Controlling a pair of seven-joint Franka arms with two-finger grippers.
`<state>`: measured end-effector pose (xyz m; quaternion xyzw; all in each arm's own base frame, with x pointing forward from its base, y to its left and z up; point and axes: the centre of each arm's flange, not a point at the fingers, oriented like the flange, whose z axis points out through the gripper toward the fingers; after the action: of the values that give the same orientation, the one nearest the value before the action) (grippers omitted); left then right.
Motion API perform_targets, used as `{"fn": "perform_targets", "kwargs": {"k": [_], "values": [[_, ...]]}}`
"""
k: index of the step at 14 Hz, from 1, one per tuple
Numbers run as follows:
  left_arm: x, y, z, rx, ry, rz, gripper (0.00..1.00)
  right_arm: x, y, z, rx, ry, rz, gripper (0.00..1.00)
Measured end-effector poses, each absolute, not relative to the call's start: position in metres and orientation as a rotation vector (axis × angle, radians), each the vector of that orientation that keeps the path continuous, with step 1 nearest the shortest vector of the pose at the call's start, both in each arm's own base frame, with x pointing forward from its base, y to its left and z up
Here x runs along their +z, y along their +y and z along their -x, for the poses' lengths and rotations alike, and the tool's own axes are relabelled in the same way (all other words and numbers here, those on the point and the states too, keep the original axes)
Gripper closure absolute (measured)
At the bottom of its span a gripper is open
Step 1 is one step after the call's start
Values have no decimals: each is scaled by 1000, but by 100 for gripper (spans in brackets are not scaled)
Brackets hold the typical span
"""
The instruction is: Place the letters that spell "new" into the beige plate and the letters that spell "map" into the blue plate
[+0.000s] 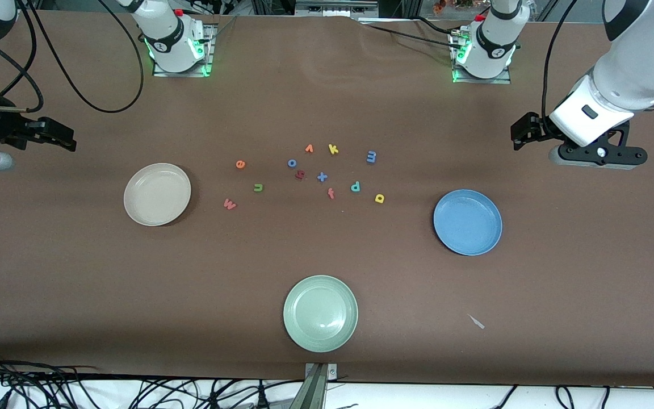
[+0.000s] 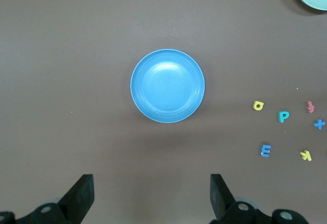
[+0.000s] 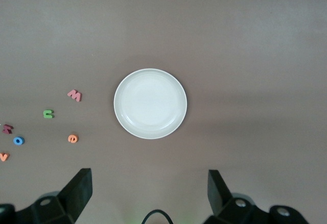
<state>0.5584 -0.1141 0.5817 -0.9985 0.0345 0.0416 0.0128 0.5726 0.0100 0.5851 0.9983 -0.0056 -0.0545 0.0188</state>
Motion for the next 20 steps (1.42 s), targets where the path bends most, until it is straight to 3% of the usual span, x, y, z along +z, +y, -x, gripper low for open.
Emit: {"fn": "perform_targets", "kwargs": {"k": [20], "values": [[582,-115,-558,129,111,3111,0,583,8,-574,-167,-75,-3097,0]]}}
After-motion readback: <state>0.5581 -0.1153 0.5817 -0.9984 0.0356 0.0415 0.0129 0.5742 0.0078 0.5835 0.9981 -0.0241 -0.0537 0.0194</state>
